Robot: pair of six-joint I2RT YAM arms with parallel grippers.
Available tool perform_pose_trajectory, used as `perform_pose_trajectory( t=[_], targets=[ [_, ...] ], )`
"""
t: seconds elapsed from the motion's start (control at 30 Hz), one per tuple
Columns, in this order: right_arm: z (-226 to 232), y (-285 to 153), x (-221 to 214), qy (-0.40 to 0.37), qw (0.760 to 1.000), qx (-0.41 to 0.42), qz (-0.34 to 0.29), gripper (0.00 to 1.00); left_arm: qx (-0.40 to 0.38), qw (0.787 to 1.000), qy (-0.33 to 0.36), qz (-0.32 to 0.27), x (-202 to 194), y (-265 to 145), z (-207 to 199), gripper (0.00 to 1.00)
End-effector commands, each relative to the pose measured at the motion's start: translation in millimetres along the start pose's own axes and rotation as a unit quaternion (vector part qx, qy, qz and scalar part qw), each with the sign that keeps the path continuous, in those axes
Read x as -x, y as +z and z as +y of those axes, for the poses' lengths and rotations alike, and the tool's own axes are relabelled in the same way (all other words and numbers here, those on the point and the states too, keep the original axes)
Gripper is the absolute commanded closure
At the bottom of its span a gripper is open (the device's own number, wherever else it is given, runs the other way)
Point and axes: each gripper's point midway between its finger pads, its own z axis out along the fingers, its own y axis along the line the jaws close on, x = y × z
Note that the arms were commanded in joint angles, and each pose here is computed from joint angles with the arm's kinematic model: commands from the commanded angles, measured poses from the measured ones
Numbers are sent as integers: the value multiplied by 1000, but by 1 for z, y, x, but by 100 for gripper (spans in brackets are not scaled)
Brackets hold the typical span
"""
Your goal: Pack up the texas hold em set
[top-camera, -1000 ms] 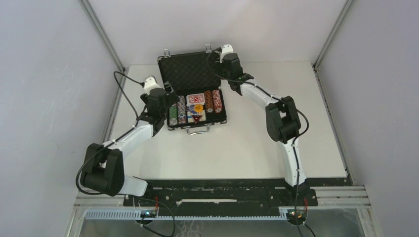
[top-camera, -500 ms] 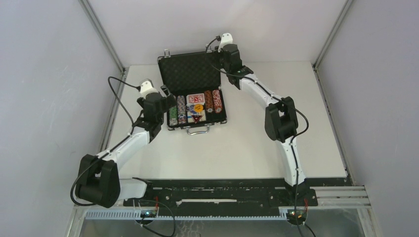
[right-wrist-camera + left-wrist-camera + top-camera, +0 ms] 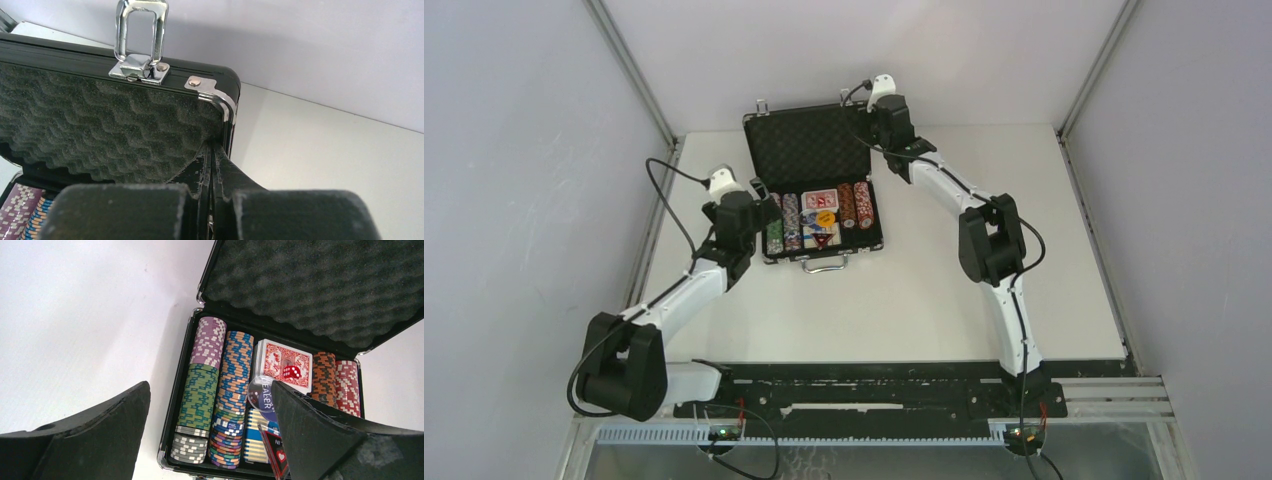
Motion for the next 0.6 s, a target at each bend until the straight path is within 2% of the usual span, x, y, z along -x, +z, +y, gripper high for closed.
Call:
perform_pose_trajectory(
  t=[0.0,0.4,0.43,0.5,0.53,0.57],
  targets=[
    [4,-6,14,2,1000,8,-22,100,1,1000,-9,-7,2,1,3,6],
    [29,-59,-9,-5,1000,13,-18,98,-25,999,-31,-20,9,-13,-1,6],
    [29,-60,-8,-5,1000,14,-19,90,-27,999,-33,-21,9,-14,-2,6],
    [25,-57,-6,2,1000,9,-16,66,-28,999,-34,-20,9,-14,-2,6],
    [23,-55,-2,6,1000,9,-16,57,-29,999,-34,-19,8,-14,-2,6],
    [20,-52,2,13,1000,9,-17,53,-31,999,-34,-18,8,-14,-4,6]
  ],
)
